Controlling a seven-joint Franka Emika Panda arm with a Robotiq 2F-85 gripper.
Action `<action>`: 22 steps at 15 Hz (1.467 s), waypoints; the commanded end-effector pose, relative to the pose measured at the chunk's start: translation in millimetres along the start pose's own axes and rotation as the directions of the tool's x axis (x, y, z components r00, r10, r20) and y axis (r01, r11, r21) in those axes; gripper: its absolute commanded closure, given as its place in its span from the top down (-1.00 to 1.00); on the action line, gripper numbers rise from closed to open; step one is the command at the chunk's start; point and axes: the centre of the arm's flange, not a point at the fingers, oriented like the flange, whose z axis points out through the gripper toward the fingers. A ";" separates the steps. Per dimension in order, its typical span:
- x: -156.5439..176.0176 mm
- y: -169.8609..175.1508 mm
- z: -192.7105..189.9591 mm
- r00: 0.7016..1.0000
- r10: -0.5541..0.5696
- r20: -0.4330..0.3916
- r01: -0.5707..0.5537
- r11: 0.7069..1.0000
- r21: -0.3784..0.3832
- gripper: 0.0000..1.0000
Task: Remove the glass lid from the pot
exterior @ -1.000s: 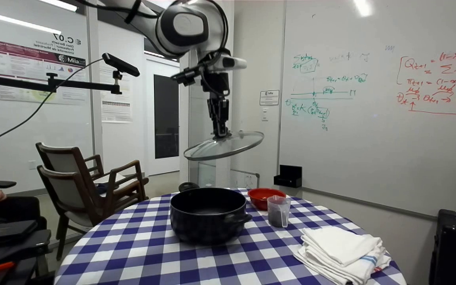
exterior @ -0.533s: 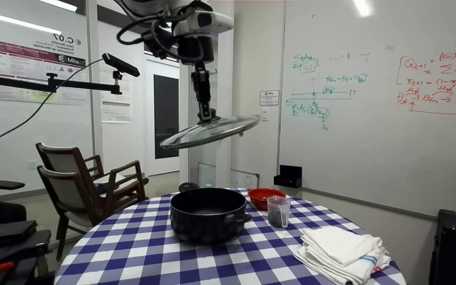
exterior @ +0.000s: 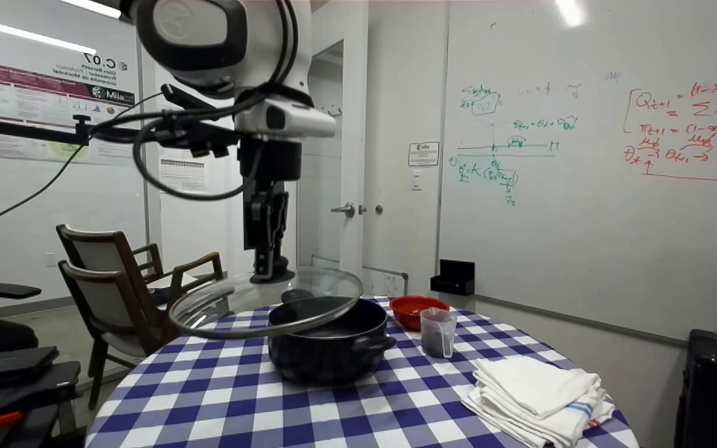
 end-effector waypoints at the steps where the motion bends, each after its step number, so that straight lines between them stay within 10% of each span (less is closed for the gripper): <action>1: 0.3 17.2 41.4 0.989 0.122 0.080 -0.124 0.992 0.017 -0.50; 14: 24.1 55.8 129.7 0.885 0.444 0.139 -0.462 0.874 0.148 -0.50; 22: 24.6 71.5 170.6 0.836 0.528 0.150 -0.544 0.833 0.101 -0.50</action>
